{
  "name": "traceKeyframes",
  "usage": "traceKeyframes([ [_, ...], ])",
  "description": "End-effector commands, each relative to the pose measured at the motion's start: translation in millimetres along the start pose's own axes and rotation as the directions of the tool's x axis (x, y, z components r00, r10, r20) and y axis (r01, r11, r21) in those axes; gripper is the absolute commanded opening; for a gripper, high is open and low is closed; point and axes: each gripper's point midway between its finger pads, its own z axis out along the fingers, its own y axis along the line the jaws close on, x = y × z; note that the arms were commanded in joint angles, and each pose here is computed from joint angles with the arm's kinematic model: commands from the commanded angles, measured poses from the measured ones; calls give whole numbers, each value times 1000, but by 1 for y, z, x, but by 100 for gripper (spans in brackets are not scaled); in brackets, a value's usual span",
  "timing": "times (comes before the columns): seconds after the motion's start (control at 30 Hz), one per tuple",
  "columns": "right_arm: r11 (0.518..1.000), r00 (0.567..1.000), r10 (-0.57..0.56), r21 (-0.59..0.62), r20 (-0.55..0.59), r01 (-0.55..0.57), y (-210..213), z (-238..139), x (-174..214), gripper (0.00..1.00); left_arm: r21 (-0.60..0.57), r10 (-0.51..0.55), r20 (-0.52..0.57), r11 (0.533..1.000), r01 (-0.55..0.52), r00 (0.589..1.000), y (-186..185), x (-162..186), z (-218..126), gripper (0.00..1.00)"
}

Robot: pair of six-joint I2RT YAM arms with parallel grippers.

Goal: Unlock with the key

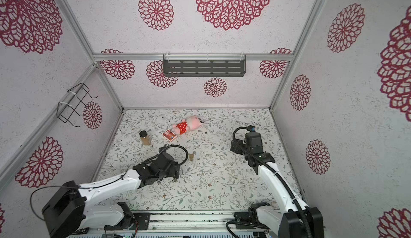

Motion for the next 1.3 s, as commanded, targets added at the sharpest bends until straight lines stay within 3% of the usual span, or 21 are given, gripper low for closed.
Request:
traceKeyframes([
  [0.0,964,977,-25,264,213,-33,-64,-11,-36,88,-117,-59,280,989,95,958,44,-88,-52,97],
  [0.1,901,948,-114,433,296,-26,-105,-14,-33,94,-355,3,506,912,205,862,123,-142,-96,98],
  [0.17,887,930,-155,462,334,-18,-117,-10,-26,99,-486,92,555,842,233,827,165,-158,-106,98],
  [0.23,889,907,-182,458,381,-14,-123,-7,-18,99,-546,118,569,794,267,814,201,-163,-102,97],
  [0.3,894,893,-178,446,414,-29,-129,-3,-8,99,-521,121,603,808,275,788,220,-165,-82,97],
  [0.37,909,875,-174,415,452,-34,-127,2,-7,99,-457,137,641,858,233,755,223,-170,-56,98],
  [0.47,925,874,-187,379,449,2,-121,20,-8,99,-480,194,663,851,212,723,229,-176,-36,97],
  [0.53,936,875,-227,343,427,76,-110,34,-11,99,-477,225,631,867,143,742,223,-183,-25,97],
  [0.63,968,831,-221,218,510,124,-91,36,-18,99,-388,258,678,921,37,688,210,-190,-15,97],
  [0.77,967,808,-255,148,531,208,-77,51,-6,99,-341,209,734,936,84,646,227,-181,-5,97],
  [0.8,965,840,-253,182,480,187,-84,57,-6,99,-334,186,724,937,102,664,231,-186,-4,97],
  [0.87,953,843,-281,235,458,190,-85,64,-8,99,-391,146,642,907,157,753,244,-186,8,98],
  [0.97,952,845,-283,238,455,191,-83,64,-6,99,-446,210,666,881,157,715,239,-188,3,97],
  [1.27,952,839,-284,237,464,191,-82,62,-7,99,-455,216,666,876,159,714,239,-187,2,97],
])
